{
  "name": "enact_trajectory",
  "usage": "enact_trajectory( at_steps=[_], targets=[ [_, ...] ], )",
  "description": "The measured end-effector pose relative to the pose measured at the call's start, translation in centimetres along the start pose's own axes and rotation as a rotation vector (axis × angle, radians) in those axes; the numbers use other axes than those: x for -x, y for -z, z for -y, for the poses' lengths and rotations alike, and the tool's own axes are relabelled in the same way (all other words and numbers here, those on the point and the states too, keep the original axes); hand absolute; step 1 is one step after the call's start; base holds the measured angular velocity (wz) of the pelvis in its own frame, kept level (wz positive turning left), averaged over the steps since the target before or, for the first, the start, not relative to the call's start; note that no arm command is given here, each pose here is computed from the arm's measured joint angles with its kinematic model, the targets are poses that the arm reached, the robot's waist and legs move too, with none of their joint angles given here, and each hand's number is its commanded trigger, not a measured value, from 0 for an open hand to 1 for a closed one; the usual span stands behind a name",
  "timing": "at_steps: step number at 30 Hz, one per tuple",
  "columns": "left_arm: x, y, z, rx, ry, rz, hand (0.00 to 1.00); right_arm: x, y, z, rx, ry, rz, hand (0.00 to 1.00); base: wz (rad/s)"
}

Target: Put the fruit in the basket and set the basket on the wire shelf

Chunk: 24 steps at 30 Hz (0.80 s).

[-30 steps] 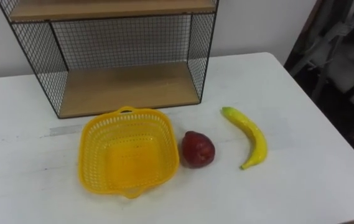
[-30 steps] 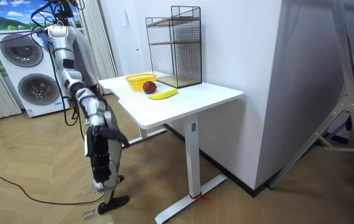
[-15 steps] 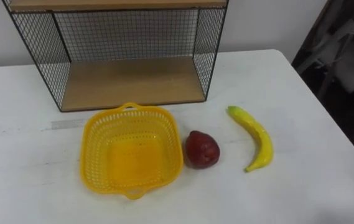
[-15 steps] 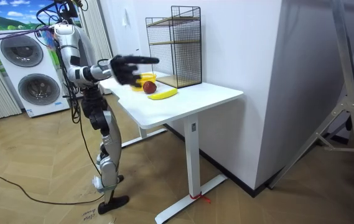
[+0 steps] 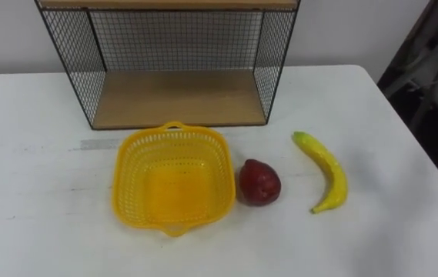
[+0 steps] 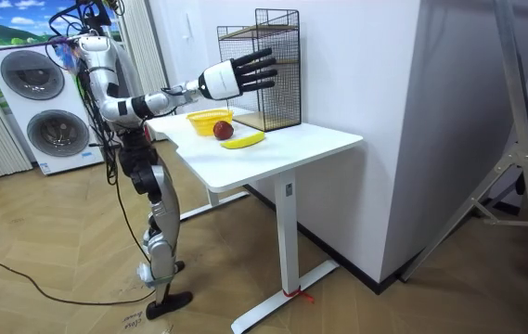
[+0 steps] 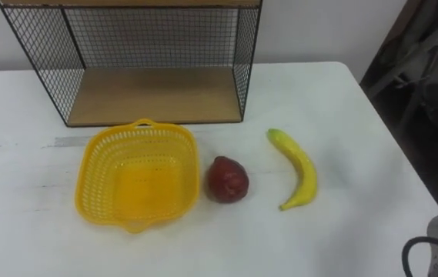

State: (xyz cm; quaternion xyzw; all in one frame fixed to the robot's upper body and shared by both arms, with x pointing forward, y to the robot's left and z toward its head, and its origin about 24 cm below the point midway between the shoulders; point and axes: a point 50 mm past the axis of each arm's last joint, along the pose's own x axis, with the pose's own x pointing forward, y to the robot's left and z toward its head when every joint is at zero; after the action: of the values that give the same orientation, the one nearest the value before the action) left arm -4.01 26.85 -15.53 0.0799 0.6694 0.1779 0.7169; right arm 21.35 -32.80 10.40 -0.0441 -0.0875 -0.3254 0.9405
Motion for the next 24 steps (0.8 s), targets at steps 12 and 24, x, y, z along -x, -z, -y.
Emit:
enact_trajectory(
  at_steps=[12,24],
  targets=[
    [-0.1,-0.7,-0.1,-0.063,0.007,0.023,0.00,2.4,2.4,-4.1,0.165,-0.482,-0.096,0.00,0.03],
    [-0.2,-1.3,0.3,-0.113,0.058,0.028,0.00,4.3,2.3,-6.3,0.258,-0.785,-0.089,0.00,0.00]
  ],
)
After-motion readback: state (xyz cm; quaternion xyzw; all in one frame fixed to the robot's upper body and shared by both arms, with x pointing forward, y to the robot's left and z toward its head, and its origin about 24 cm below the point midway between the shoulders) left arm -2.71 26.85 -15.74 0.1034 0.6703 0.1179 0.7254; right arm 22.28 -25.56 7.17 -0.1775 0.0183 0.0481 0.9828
